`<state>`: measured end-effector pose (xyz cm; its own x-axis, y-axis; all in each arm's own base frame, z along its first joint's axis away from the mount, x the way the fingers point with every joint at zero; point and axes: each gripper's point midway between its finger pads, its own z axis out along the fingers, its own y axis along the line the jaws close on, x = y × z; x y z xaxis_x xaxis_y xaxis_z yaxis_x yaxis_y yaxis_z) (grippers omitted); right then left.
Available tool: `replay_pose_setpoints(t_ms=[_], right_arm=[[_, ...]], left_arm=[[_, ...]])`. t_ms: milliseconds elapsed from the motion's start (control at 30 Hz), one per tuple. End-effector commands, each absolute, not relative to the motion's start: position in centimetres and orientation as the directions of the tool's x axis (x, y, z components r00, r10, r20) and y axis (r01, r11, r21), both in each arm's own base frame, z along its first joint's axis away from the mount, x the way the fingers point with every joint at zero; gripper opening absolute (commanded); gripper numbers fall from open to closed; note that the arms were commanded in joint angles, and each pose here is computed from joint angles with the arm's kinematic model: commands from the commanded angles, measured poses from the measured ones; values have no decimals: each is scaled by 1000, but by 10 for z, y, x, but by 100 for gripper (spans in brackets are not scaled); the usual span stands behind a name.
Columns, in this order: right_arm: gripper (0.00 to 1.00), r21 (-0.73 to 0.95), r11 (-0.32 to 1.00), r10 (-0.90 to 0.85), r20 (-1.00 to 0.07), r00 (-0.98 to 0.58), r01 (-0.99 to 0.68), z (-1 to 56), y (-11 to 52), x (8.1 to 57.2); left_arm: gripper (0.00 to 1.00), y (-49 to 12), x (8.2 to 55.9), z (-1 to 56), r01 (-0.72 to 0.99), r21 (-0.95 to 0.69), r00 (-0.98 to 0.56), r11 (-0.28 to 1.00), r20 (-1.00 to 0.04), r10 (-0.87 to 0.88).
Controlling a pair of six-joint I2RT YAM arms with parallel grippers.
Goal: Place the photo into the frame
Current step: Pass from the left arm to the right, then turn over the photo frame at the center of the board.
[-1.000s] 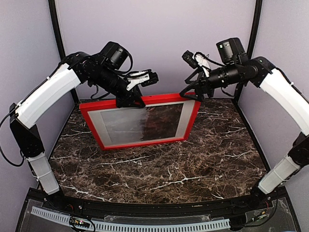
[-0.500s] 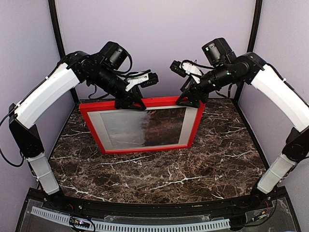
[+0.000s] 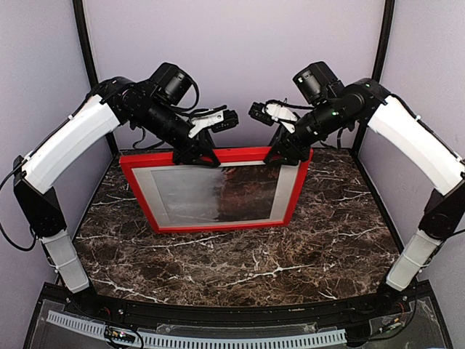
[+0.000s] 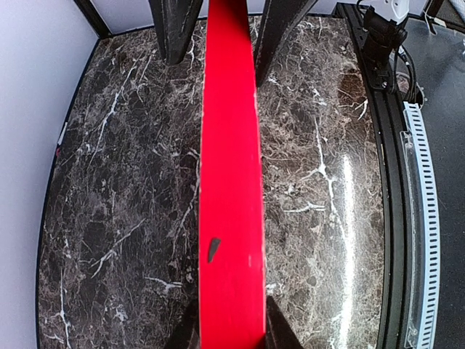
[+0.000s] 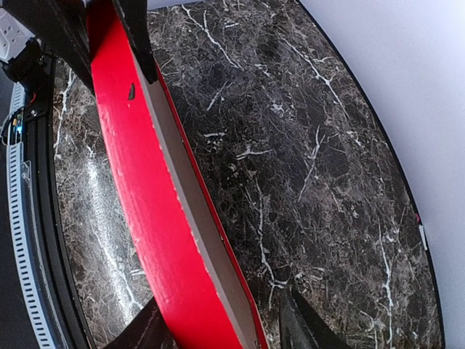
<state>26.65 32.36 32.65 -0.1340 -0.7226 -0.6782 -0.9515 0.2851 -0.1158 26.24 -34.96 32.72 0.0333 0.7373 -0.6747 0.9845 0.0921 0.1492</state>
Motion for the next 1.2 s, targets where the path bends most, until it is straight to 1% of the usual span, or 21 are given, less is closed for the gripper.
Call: replay_pose_setpoints(t_ms=[0,133,267,500,633,667,700,733,767,800,833,867,900,933,1067,1167], right_arm=[[46,-124,269,-727,-677,-117,-955,329,326,263],[40,-126,264,-729,-675,-112,-956,328,326,263],[36,-131,258,-728,-678,-103,-957,330,325,262],[27,-134,250,-725,-683,-94,-959,331,324,259],[23,-141,250,-716,-693,-85,-958,335,324,258],[21,-143,256,-713,-696,-86,-956,337,324,259],[20,-147,263,-708,-701,-87,-954,339,323,260],[18,-148,275,-703,-705,-94,-950,341,323,261],[16,-148,297,-696,-710,-108,-943,344,322,264],[10,-150,313,-689,-715,-115,-938,346,321,266],[1,-147,349,-674,-725,-139,-925,351,320,271],[0,-142,380,-654,-740,-157,-914,357,319,276],[0,-133,406,-631,-757,-172,-904,362,318,280],[0,-120,424,-609,-772,-184,-898,367,318,283],[0,-36,515,-511,-815,-273,-856,381,316,301],[0,75,611,-401,-829,-390,-788,383,308,326]], left_arm=[[1,-348,251,397,959,269,165,85,-779,605],[6,-348,251,395,960,266,160,88,-779,606],[16,-347,251,397,956,277,167,97,-785,597],[47,-341,254,411,933,325,186,154,-803,566],[58,-336,261,417,908,358,187,218,-813,552],[60,-333,263,427,890,383,204,247,-819,536],[64,-332,265,425,887,380,195,261,-822,535],[69,-327,266,438,864,406,214,296,-831,514],[71,-326,268,436,860,401,202,315,-835,512],[76,-320,269,449,835,422,219,354,-844,489],[79,-318,271,448,829,415,207,374,-850,484],[83,-311,273,461,799,430,219,421,-859,463],[85,-308,275,457,793,417,197,444,-866,459],[89,-301,277,468,764,424,204,486,-874,441],[93,-286,282,466,721,373,138,583,-903,408],[93,-275,290,451,684,307,44,662,-923,383]])
